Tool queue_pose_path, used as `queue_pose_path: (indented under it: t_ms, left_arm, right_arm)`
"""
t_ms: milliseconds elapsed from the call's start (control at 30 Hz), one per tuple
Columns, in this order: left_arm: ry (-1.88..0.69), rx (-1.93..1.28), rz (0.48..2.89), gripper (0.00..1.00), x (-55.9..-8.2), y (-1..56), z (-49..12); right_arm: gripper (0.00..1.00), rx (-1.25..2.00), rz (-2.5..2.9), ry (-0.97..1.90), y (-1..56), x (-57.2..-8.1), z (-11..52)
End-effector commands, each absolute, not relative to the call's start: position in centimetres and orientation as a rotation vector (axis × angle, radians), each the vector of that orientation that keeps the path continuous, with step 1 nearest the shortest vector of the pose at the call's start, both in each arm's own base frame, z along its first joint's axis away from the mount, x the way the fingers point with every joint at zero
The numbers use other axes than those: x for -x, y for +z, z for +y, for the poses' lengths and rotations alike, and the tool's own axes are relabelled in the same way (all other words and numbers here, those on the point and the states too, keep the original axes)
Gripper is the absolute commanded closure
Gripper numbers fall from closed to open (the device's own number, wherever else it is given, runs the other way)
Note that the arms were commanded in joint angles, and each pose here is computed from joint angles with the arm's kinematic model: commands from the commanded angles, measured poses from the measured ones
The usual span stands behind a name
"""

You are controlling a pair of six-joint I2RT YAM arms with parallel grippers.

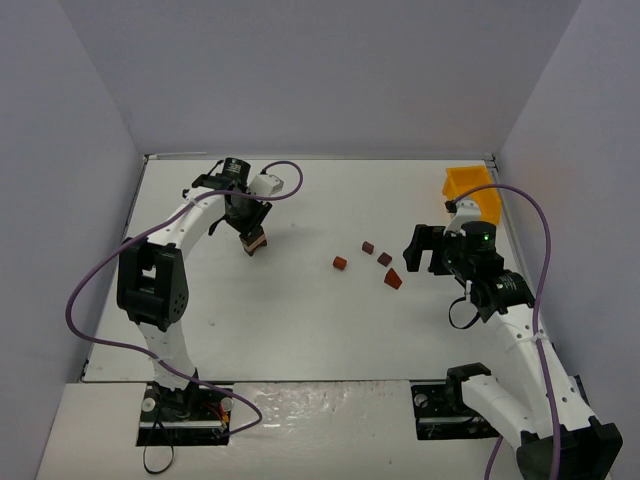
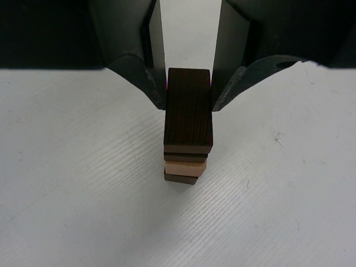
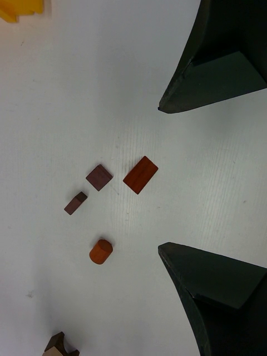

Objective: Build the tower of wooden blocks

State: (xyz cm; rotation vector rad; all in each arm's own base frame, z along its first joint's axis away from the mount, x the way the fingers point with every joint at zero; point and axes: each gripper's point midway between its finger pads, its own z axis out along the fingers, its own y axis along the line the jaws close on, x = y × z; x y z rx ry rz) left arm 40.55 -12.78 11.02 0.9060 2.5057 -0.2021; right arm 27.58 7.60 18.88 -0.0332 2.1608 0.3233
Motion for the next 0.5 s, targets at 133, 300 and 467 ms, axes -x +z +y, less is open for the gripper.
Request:
queue_pose_path:
  t_ms: [133,300,467]
  left_arm:
    - [-0.19,-0.907,2.416,0.69,-41.95,13.47,-13.09]
    - [-0.191,-0.904,2.418,0.62,-41.95,13.48,-13.1]
    - [-0.186,-0.901,2.416,0.57,-42.02,13.59,-13.1]
  right_arm:
    - [0.0,0.052,2.096,0.34,20.44,-28.52,7.9]
    - [0.0,0.055,2.097,0.341,20.39,-28.5,7.95]
    - [0.0,0.055,2.097,0.343,20.4,-28.52,7.98]
